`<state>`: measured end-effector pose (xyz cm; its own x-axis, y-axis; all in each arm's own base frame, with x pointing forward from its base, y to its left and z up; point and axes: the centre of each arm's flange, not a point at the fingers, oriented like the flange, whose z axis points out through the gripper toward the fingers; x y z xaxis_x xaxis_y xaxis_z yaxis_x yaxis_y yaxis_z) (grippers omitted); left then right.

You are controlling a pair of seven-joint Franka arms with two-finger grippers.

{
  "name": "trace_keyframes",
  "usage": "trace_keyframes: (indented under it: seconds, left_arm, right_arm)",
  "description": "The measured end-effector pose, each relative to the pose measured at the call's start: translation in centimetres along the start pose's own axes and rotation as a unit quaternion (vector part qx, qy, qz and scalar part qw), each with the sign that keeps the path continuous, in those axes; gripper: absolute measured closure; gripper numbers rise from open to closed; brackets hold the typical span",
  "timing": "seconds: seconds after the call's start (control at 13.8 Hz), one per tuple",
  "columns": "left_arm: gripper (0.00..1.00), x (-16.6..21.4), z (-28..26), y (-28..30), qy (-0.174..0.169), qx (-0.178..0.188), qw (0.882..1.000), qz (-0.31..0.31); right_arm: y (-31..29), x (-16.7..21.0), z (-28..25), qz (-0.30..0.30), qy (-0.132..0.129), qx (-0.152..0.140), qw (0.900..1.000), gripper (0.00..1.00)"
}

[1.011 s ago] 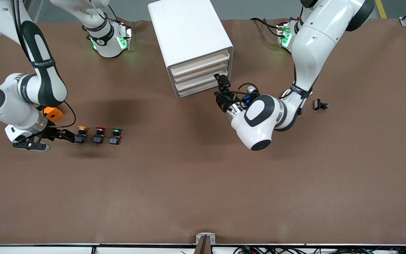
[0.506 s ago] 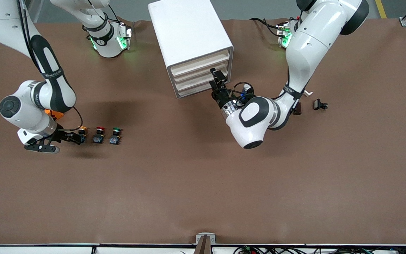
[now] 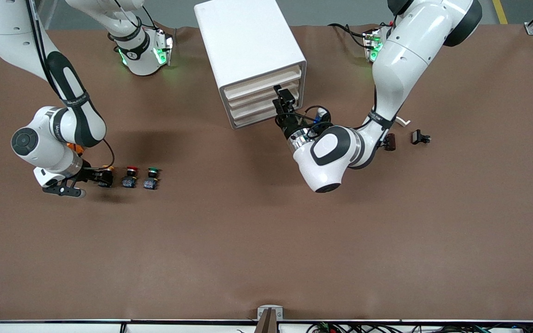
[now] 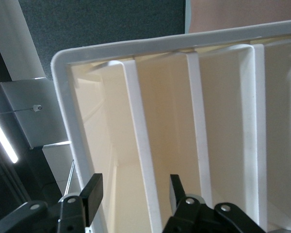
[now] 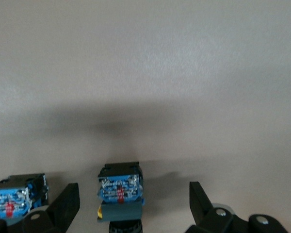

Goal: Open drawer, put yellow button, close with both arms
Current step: 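Pull the drawer open with the left gripper while the right grasps yellow button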

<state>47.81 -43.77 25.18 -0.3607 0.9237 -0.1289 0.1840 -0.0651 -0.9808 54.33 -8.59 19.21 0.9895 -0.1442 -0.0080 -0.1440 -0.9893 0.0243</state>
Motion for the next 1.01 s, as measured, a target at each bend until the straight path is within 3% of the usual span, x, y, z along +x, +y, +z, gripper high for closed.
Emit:
trace_keyframes:
  seconds: [0.65, 0.79, 0.87, 1.01]
  left_arm:
    - [0.44, -1.6, 3.7, 1.9, 0.006, 0.016, 1.0, -0.004]
    - [0.63, -2.1, 4.5, 1.6, 0.004, 0.023, 1.0, -0.001]
    - [0.63, -2.3, 4.9, 1.6, 0.005, 0.024, 1.0, 0.0]
    - [0.8, -2.6, 5.4, 1.6, 0.008, 0.023, 1.0, -0.003]
  right_arm:
    - [-0.9, -0.4, 0.9, 0.007, -0.013, 0.0, 1.0, 0.0]
    - [-1.6, -0.5, 1.1, 0.009, -0.015, 0.0, 1.0, 0.0]
    - [-1.7, -0.5, 1.1, 0.007, -0.015, 0.0, 1.0, 0.09]
    - [-1.8, -0.5, 1.1, 0.007, -0.015, 0.0, 1.0, 0.32]
